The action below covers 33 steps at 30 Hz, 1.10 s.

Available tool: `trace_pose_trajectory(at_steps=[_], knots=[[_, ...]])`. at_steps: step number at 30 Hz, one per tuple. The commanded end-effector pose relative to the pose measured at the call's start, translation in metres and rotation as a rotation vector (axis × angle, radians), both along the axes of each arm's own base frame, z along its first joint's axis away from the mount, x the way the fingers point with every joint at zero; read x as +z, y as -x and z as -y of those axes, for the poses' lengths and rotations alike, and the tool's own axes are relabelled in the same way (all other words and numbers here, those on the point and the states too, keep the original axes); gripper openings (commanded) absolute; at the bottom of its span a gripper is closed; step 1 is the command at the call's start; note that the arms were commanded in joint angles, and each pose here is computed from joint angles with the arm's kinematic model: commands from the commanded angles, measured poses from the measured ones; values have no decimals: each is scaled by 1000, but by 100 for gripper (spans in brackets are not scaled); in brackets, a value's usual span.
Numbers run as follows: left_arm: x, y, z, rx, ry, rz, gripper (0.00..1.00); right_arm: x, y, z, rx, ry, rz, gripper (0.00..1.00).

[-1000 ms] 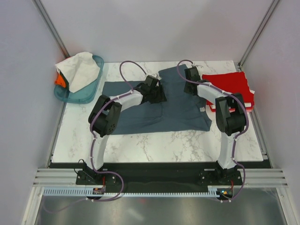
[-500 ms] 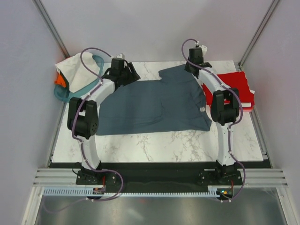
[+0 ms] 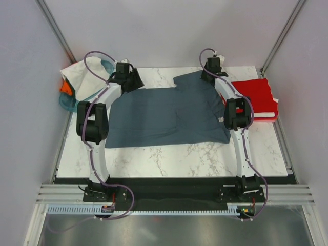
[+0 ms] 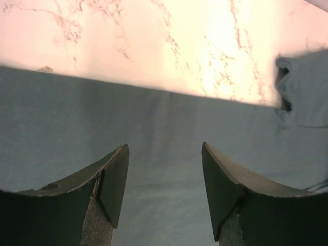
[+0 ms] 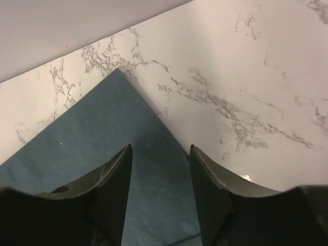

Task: Fold and stack the t-shirts
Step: Fold the tshirt

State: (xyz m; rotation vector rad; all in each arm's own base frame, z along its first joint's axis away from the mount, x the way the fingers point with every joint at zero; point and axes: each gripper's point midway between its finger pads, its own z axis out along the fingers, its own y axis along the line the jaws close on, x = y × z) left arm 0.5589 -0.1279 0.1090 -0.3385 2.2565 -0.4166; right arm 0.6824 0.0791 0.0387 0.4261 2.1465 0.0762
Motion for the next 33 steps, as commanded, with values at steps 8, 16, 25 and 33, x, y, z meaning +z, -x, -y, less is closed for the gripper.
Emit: trace_pose_trajectory(at_steps=[8, 16, 25, 33], knots=[[-6, -21, -41, 67, -143, 14, 65, -22, 0, -15, 34, -62, -28, 45], [-13, -24, -68, 136, -209, 0, 65, -18, 5, 6, -29, -25, -33, 3], [-31, -40, -96, 227, -238, -34, 60, -16, 10, 15, -31, -103, -42, 0], [-44, -43, -93, 232, -227, -122, 59, -11, 9, 6, -9, -150, -33, 0]])
